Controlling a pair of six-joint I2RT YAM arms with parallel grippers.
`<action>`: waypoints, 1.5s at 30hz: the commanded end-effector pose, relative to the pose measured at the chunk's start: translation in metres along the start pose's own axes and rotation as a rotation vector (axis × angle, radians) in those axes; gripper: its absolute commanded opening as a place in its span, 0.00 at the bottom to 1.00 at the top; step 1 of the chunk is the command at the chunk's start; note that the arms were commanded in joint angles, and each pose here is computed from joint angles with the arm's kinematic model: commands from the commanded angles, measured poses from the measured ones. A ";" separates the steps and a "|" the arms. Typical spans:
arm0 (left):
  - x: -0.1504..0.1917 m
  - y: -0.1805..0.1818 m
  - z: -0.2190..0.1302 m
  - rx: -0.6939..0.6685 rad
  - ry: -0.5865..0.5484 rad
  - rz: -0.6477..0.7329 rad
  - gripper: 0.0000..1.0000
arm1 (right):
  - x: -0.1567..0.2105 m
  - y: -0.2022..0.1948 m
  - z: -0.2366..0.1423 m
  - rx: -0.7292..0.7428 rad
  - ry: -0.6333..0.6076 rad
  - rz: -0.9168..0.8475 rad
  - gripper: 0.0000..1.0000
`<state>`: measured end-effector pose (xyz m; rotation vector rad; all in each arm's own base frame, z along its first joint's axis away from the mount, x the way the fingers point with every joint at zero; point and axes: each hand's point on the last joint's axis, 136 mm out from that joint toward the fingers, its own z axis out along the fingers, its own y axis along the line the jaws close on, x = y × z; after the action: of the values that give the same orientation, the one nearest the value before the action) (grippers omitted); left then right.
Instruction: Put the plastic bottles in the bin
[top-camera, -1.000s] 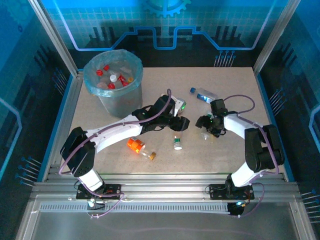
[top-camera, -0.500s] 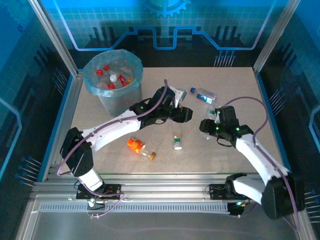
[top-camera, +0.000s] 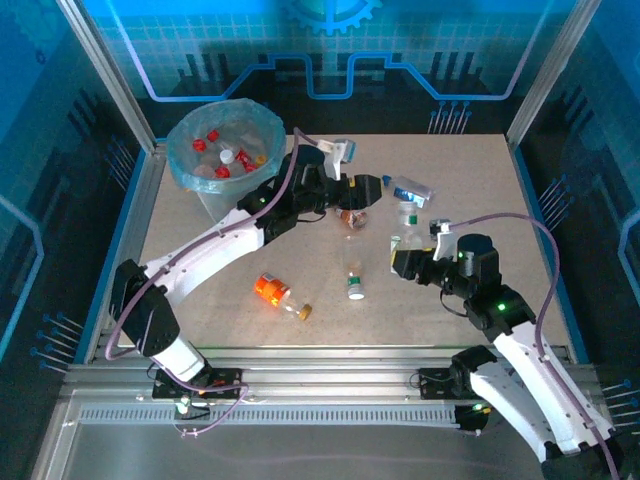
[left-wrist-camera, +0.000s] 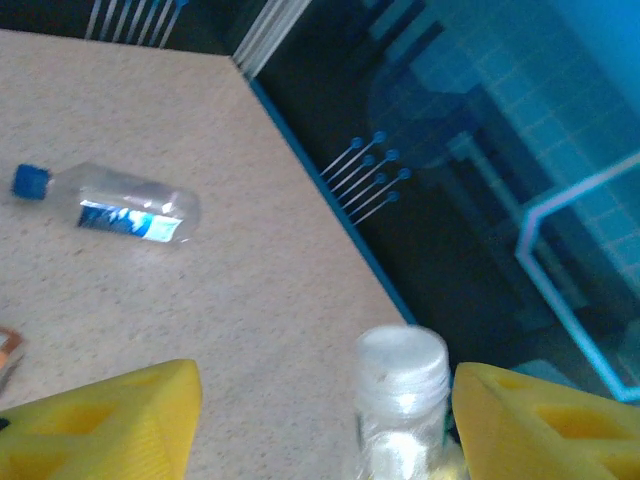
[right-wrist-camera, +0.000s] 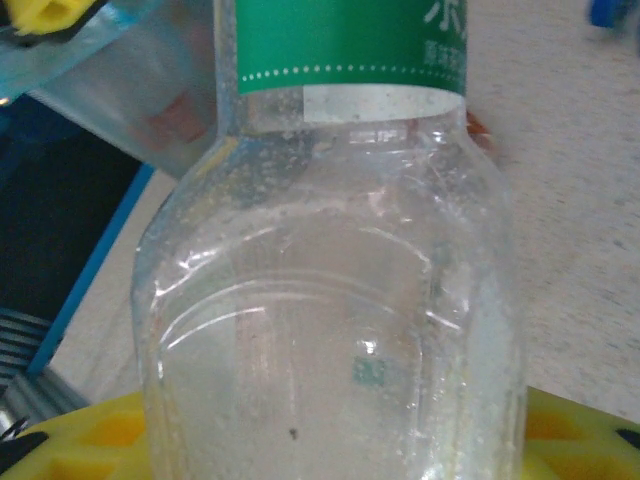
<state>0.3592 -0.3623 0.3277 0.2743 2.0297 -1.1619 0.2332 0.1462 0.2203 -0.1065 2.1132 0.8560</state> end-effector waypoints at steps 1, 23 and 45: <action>-0.026 -0.041 -0.020 0.140 -0.060 0.021 0.70 | -0.018 0.039 -0.007 -0.154 -0.052 -0.121 0.51; 0.005 -0.060 -0.021 0.259 0.043 0.053 0.65 | -0.035 0.083 -0.004 -0.283 -0.084 -0.218 0.50; -0.012 -0.058 -0.044 0.191 -0.034 0.079 0.13 | -0.047 0.076 -0.001 -0.150 -0.121 -0.199 0.93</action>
<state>0.3158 -0.3744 0.3569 0.4609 1.9361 -1.3600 0.2293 0.2013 0.2743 -0.3812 1.9362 0.9397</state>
